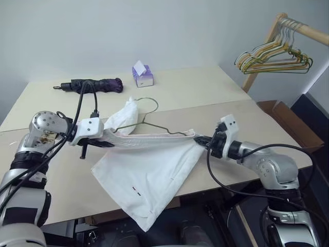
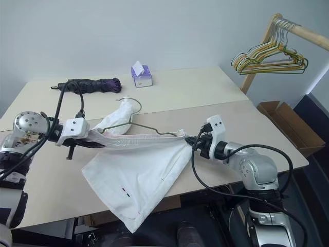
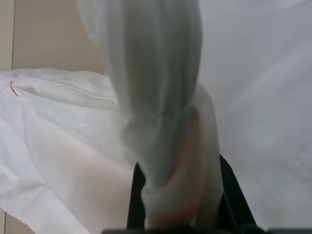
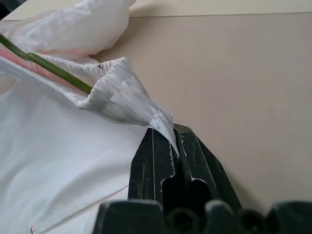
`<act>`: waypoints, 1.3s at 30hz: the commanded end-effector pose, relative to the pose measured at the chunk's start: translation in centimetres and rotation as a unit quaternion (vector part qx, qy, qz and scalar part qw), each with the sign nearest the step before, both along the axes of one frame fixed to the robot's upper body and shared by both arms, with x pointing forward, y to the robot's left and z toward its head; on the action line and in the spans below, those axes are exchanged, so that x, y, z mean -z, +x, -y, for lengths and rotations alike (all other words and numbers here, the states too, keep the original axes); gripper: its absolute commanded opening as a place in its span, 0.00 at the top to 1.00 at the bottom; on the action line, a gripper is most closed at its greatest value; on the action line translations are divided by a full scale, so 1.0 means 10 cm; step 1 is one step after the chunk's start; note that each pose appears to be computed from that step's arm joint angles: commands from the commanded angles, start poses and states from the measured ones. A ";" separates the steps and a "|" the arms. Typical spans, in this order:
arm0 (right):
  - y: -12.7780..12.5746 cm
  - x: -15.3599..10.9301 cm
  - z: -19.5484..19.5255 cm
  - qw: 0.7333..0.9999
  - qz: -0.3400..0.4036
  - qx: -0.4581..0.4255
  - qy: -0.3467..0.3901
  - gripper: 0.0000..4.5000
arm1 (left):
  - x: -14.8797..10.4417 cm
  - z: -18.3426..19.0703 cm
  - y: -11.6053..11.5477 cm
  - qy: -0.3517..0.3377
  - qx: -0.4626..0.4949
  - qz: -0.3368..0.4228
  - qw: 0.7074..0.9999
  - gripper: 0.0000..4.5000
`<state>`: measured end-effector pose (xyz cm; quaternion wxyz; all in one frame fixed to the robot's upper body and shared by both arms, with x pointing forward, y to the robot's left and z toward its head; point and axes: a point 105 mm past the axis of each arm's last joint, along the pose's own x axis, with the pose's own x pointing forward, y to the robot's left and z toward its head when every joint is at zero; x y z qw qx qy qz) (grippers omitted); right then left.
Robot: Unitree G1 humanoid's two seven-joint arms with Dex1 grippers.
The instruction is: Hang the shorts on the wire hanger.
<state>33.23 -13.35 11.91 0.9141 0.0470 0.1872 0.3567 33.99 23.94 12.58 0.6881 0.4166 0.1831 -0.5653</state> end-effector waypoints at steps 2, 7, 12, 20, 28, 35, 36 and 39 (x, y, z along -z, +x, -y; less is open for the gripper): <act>0.09 -0.25 0.33 0.996 0.062 0.051 -0.042 1.00 | 0.08 -0.41 -0.07 0.085 -0.045 -0.012 0.995 1.00; 0.06 -0.36 0.19 0.989 0.111 0.015 -0.096 1.00 | 0.09 -0.32 0.01 0.075 -0.043 0.000 0.996 1.00; 0.11 -0.59 0.00 0.974 0.176 -0.014 -0.145 1.00 | 0.05 -0.14 0.13 0.045 -0.043 0.019 0.998 1.00; 0.17 -0.52 0.06 0.965 0.183 -0.010 -0.187 1.00 | 0.01 -0.27 0.13 0.063 -0.054 0.018 0.996 1.00; 0.12 -0.56 0.02 0.967 0.193 -0.033 -0.162 1.00 | 0.05 -0.26 0.10 0.061 -0.050 0.012 0.997 1.00; 0.01 -0.65 -0.11 0.966 0.207 -0.076 -0.137 0.67 | 0.03 -0.20 0.15 0.056 -0.046 0.020 0.997 1.00; 0.00 -0.65 -0.10 0.966 0.207 -0.078 -0.136 0.58 | 0.02 -0.19 0.15 0.056 -0.046 0.021 0.997 1.00; -0.01 -0.65 -0.10 0.966 0.205 -0.081 -0.134 0.38 | 0.01 -0.18 0.17 0.055 -0.045 0.025 0.997 1.00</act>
